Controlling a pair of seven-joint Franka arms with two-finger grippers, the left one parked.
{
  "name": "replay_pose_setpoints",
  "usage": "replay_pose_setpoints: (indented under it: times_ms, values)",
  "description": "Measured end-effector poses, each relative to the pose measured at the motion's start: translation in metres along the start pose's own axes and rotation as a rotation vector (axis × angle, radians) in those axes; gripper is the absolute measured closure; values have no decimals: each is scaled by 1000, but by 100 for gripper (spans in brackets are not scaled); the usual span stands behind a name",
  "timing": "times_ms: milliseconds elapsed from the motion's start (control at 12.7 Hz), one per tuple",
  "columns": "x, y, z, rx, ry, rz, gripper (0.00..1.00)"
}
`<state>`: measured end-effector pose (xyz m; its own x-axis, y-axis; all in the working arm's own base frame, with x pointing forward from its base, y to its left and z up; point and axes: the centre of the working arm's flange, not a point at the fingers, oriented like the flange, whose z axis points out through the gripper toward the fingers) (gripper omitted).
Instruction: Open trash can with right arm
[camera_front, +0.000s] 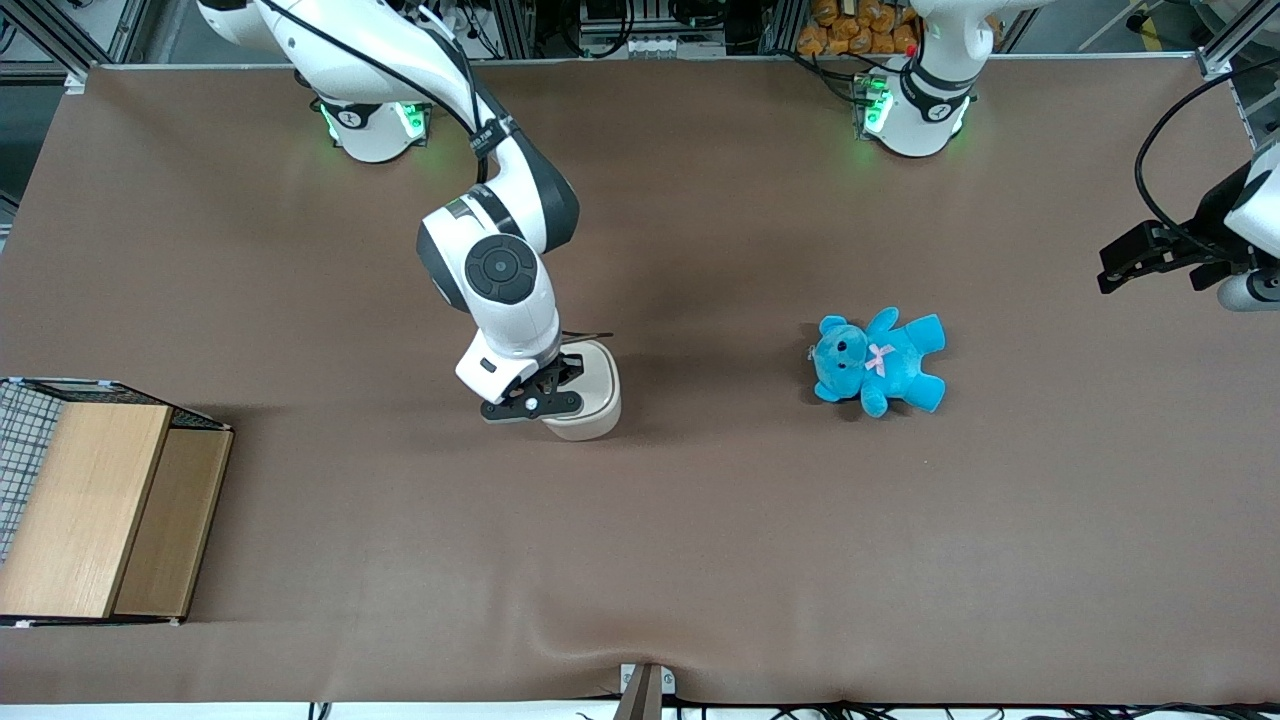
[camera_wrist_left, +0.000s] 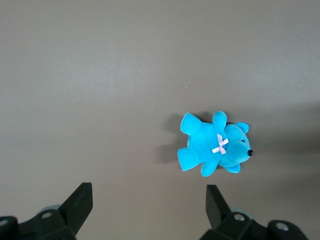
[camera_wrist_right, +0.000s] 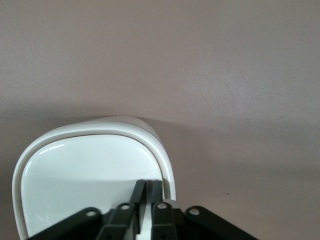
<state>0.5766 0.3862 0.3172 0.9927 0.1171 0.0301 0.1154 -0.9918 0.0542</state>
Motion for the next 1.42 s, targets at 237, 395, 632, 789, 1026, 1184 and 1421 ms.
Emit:
replay_pose_setpoints:
  times_ms: [237, 395, 632, 789, 1026, 1184, 1421]
  values:
    - [6, 2, -19, -4, -1, 8, 67]
    - [11, 6, -63, -16, -22, 19, 44]
    - [14, 32, -135, -19, -22, 58, 12]
    - [16, 73, -174, -19, -26, 93, 0]
    - [10, 149, -241, -4, 1, 109, 0]
    - [-1, 200, -280, 1, 16, 104, 0]
    - [-19, 281, -315, 1, 45, 57, 0]
